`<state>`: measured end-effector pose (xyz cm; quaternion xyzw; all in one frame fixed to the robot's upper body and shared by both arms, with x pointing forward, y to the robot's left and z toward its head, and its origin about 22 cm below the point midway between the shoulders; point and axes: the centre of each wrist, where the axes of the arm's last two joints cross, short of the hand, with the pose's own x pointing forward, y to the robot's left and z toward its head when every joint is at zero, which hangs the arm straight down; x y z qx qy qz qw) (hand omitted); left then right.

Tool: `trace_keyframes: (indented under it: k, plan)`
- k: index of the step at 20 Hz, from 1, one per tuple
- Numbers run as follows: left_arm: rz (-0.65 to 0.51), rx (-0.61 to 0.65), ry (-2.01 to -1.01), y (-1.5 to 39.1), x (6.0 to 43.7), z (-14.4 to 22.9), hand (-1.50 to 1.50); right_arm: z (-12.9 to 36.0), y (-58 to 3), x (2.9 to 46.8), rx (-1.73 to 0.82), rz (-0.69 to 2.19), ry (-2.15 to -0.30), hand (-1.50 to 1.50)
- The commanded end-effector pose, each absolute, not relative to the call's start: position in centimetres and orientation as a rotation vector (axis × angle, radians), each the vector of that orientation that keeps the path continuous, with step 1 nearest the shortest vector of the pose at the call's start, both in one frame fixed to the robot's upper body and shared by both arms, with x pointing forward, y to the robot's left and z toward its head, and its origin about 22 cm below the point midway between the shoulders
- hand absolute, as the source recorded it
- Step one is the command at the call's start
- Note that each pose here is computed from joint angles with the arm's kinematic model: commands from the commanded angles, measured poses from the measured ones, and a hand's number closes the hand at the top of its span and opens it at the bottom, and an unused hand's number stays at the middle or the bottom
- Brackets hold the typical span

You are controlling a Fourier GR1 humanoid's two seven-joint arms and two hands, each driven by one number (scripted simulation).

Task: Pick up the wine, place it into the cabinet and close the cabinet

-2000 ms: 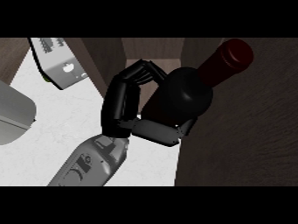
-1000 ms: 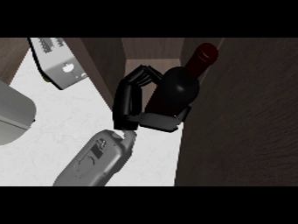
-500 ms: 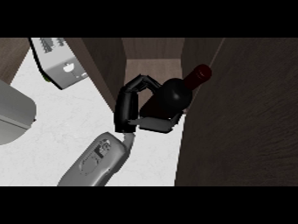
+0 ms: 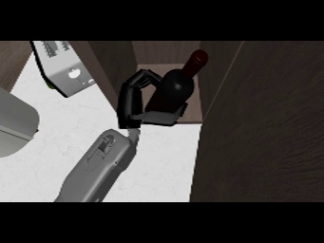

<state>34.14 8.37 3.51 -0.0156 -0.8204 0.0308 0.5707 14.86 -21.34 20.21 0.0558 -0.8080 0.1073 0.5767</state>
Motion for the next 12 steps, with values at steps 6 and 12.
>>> trace_keyframes:
  k: [6, 12]
  plan:
    - [0.068, -0.039, -1.901, 8.0, 37.0, 4.6, 1.50, 20.3, -21.9, 13.8, 0.204, 0.228, -1.931, -1.50]
    - [0.113, -0.078, -1.832, 8.6, 38.2, 4.4, 1.50, 20.7, -21.1, 15.2, 0.201, 0.222, -1.926, -1.50]
